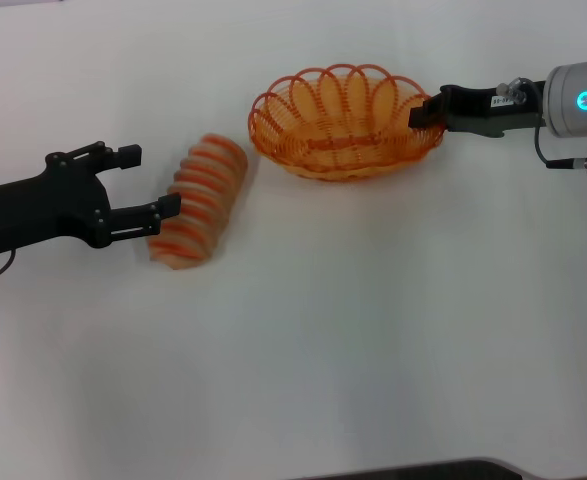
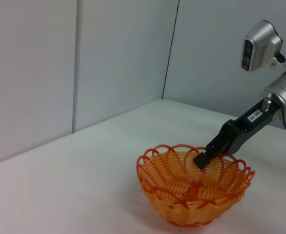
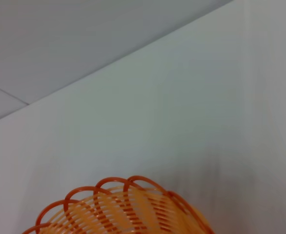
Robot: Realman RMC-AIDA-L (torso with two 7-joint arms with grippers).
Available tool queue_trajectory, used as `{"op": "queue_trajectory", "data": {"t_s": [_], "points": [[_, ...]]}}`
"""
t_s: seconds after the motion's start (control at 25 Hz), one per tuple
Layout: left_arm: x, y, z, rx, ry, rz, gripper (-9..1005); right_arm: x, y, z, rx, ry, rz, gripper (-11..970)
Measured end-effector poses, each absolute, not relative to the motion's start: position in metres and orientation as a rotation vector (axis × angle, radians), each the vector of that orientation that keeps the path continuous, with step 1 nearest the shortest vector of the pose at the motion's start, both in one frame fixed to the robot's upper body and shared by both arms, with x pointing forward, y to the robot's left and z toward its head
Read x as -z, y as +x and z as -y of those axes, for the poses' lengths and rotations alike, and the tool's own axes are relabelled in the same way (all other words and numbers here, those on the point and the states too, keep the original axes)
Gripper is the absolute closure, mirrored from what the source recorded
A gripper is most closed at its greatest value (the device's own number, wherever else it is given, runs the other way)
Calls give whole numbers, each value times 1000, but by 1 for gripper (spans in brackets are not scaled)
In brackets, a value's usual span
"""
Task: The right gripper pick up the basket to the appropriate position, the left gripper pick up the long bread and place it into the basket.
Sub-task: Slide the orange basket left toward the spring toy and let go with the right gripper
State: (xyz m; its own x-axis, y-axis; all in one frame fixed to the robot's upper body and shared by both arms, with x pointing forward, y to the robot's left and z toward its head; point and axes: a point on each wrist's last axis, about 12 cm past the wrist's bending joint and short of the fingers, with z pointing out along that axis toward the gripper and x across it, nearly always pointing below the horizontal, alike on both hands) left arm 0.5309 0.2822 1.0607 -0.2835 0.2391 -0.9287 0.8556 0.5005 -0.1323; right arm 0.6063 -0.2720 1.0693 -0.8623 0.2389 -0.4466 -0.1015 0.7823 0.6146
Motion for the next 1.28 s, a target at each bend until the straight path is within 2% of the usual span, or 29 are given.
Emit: {"op": "queue_trajectory", "data": {"t_s": [0.68,1.12,1.28], "points": [[-1060,531,-282,809,923,-1794,144,-1065,600,275,-936,153,-2438,856],[-1059,529,-283,806,935,-1804,143,-1063,599,273,-962,172,-2437,802],[-1059,529,-283,805,932,-1804,143,-1062,596,272,-988,189,-2434,710]]}}
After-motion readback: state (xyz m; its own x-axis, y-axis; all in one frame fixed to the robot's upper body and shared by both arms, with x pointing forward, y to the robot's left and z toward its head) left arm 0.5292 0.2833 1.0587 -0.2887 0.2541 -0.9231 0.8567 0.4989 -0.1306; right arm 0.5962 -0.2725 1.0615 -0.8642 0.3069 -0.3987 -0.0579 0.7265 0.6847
